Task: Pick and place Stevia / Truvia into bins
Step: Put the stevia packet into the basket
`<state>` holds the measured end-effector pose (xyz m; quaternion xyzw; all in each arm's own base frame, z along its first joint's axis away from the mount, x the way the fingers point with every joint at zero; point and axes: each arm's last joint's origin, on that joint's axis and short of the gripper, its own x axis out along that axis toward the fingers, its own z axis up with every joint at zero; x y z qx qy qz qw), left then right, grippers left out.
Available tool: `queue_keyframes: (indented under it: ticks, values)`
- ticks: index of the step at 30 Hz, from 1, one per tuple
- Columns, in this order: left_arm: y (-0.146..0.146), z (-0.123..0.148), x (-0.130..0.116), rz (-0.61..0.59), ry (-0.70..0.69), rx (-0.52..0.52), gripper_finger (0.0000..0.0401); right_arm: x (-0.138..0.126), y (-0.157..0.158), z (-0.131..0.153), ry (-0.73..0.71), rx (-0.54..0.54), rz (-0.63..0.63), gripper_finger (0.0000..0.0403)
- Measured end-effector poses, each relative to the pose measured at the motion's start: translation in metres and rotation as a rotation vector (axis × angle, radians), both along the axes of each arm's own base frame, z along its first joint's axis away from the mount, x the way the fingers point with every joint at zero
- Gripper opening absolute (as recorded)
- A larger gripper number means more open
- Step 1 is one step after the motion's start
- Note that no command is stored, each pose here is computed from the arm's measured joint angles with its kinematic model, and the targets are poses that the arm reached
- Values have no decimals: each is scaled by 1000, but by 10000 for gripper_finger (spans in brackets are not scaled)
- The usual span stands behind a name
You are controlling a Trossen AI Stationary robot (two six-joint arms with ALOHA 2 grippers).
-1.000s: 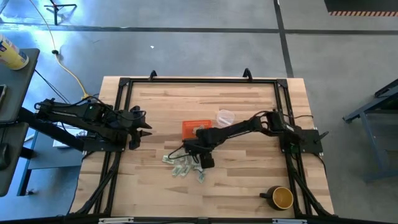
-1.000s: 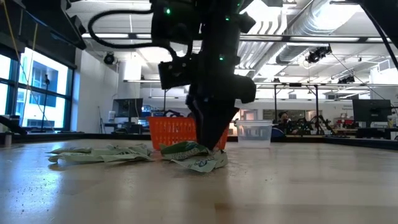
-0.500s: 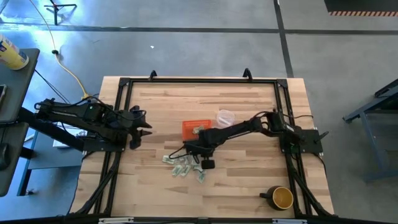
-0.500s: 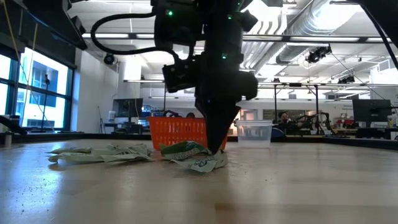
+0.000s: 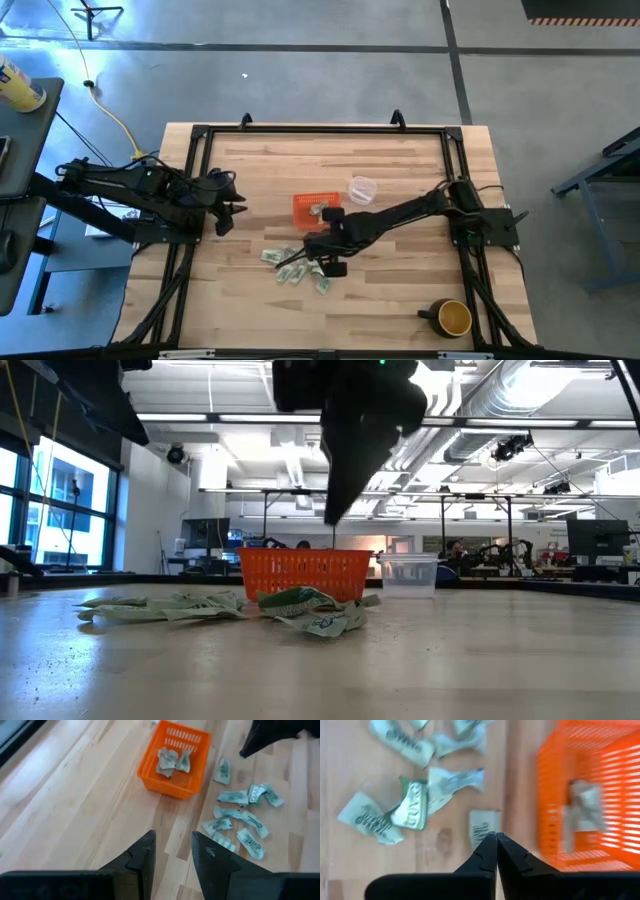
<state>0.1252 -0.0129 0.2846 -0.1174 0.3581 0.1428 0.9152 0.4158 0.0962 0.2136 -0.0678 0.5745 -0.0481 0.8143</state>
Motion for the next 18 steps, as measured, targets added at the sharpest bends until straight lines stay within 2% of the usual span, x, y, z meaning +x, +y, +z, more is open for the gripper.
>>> queue_keyframes:
  ticks: [8,13,16,18]
  values:
    - [-2,-7,13,35,53,-22,159,6,-23,7,-73,-172,-59,11]
    - [-5,-13,21,33,100,-62,159,6,-32,6,-21,-91,-8,58]
    - [-6,-16,25,21,115,-75,159,-4,-24,3,97,-67,90,106]
    - [-6,-17,26,21,122,-74,159,-8,-11,2,130,-48,200,138]
